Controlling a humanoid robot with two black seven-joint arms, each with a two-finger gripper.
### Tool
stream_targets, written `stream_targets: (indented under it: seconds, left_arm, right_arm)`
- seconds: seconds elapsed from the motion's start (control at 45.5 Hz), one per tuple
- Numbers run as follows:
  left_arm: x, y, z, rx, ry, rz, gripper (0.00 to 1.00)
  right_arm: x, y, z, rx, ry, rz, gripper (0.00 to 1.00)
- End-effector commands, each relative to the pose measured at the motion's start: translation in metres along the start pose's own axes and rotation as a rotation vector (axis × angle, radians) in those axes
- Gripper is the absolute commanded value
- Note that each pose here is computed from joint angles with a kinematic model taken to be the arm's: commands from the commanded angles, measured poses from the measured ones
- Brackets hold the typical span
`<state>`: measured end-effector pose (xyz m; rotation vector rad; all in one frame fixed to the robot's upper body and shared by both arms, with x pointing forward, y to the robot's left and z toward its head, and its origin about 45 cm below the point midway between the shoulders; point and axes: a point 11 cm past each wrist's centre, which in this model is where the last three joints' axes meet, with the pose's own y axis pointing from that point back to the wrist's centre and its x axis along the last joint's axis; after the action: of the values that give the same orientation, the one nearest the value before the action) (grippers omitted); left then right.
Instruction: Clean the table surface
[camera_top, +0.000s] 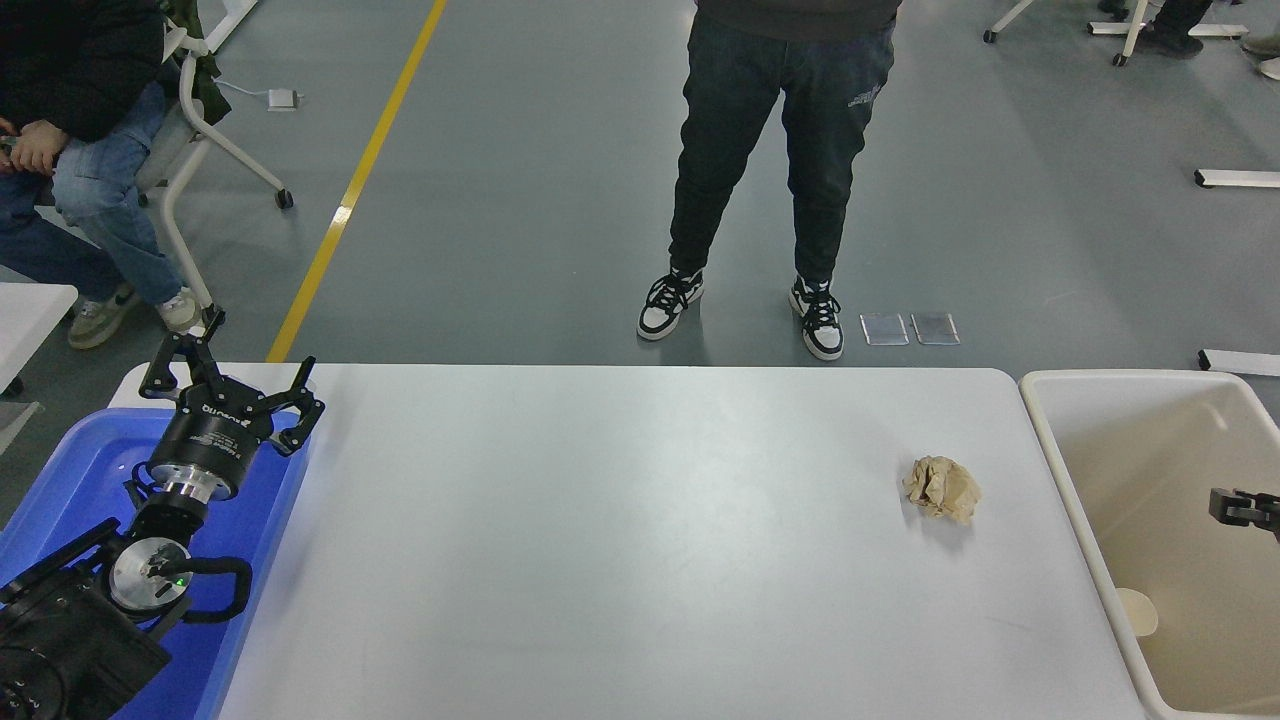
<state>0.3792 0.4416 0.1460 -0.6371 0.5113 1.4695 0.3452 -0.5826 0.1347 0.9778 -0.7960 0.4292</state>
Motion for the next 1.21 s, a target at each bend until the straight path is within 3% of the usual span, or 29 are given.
stream_targets:
  seconds: [0.0,0.286,0.418,0.462,0.549,0.879,1.187]
  left_arm:
    - [0.000,0.000,0.000,-0.001,0.000,0.000,1.00]
    - [0.000,0.000,0.000,-0.001,0.000,0.000,1.00]
    - [0.000,0.000,0.000,0.001,0.000,0.000,1.00]
    - [0.000,0.000,0.000,-0.001,0.000,0.000,1.00]
    - [0.000,0.000,0.000,-0.001,0.000,0.000,1.00]
    - [0.000,0.000,0.000,-0.001,0.000,0.000,1.00]
    - [0.000,0.000,0.000,0.001,0.001,-0.001,1.00]
  right_arm:
    - [0.004,0.000,-0.002,0.004,-0.044,0.015,0.88]
    - [0.011,-0.001,-0.012,0.034,-0.150,0.083,0.88]
    - [0.022,-0.001,-0.021,0.071,-0.393,0.111,0.89]
    - [0.024,-0.001,-0.025,0.084,-0.497,0.118,0.97]
    - [0.030,0.000,-0.023,0.107,-0.715,0.132,0.98]
    - [0.066,0.027,-0.065,0.423,-1.167,0.142,0.98]
    - [0.079,0.044,-0.096,0.565,-1.430,0.157,0.98]
